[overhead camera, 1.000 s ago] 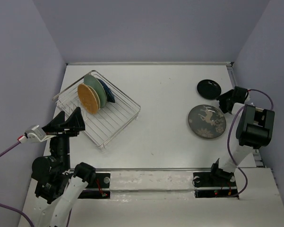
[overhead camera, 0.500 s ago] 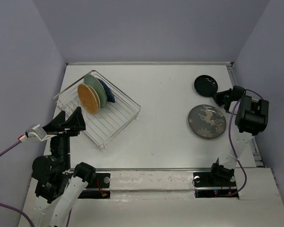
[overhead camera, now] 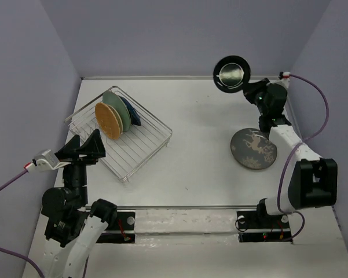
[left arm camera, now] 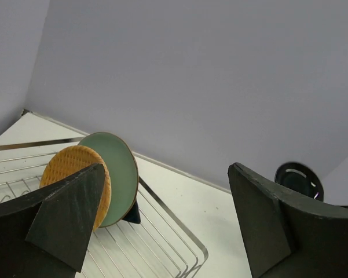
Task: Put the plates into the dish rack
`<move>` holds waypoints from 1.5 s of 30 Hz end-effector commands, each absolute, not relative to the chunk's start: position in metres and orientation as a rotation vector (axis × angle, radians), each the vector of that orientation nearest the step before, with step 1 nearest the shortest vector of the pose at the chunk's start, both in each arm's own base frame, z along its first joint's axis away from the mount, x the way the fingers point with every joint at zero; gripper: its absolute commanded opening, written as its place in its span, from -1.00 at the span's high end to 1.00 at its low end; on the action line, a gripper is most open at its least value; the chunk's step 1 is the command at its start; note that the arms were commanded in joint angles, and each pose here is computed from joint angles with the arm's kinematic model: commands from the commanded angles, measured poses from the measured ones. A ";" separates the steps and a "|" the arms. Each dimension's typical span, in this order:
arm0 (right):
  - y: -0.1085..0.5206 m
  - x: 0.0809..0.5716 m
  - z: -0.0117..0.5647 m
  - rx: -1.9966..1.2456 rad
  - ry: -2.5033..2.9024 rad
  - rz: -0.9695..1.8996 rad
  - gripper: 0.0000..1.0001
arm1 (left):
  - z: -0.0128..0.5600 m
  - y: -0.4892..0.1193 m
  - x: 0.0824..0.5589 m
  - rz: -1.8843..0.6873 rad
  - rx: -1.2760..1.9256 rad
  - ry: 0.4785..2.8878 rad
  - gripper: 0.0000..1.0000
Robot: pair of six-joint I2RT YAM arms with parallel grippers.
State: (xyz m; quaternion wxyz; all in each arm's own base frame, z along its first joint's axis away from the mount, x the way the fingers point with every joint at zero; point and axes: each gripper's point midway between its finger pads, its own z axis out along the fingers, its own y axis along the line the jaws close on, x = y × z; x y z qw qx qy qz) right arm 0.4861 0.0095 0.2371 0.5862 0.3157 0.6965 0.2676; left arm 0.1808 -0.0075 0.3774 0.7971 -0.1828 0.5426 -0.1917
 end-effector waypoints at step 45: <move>0.558 0.364 0.273 0.063 1.442 0.135 0.86 | 0.393 0.032 0.163 -0.309 -0.536 1.045 -0.98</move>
